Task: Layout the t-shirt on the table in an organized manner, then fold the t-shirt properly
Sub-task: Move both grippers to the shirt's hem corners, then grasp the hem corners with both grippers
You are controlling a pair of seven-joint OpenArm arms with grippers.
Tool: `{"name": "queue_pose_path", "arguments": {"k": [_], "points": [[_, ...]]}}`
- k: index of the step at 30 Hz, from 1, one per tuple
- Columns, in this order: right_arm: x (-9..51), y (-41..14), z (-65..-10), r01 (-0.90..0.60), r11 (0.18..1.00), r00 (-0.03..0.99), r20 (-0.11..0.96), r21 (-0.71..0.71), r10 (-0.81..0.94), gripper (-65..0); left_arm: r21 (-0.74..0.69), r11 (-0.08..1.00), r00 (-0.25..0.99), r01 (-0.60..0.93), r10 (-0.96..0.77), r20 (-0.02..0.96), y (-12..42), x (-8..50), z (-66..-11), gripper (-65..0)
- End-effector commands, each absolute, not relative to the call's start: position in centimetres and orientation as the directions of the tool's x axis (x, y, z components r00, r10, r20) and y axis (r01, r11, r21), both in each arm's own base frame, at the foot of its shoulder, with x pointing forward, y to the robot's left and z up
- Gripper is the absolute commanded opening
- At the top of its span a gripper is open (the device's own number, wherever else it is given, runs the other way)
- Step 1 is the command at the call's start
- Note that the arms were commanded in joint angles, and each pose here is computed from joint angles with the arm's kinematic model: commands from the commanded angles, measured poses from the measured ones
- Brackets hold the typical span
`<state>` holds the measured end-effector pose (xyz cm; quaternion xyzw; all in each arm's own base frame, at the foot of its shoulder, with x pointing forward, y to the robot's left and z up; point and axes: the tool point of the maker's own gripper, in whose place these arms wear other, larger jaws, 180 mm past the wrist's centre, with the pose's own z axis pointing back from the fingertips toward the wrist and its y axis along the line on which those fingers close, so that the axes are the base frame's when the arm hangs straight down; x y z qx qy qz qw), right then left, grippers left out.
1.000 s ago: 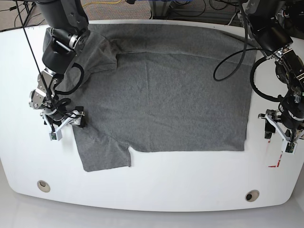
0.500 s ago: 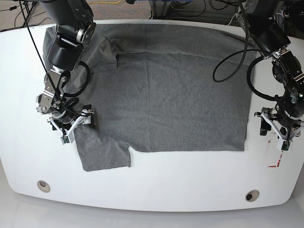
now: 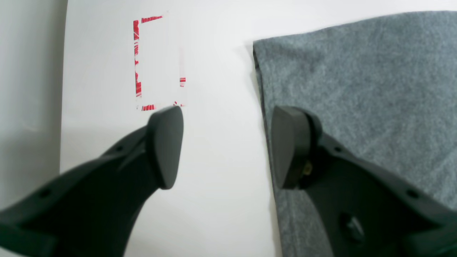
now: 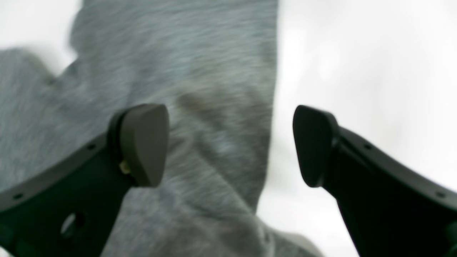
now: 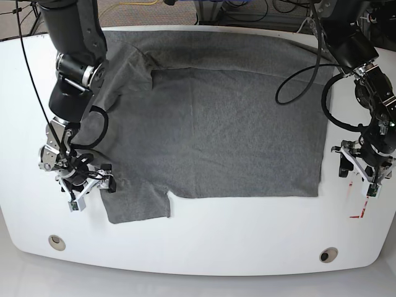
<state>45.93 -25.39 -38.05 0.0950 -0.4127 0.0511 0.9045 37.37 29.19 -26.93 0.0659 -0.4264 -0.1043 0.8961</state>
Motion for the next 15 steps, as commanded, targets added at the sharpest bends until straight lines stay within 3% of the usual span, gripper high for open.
{"name": "queue_pose_path", "arguments": {"k": [1, 15], "points": [[47.5, -26.3, -36.6, -0.153, 0.975, 0.597, 0.801, 0.162, -0.039, -14.1, 0.226, 0.967, 0.568, 0.121, -0.254, 0.783, 29.5, 38.1, -25.0, -28.5], [46.9, -24.9, -39.3, -0.139, 0.957, 0.612, 0.782, 0.253, -0.118, -14.1, 0.226, 0.967, 0.568, 0.12, -0.254, 0.783, 29.5, 38.1, -25.0, -28.5]]}}
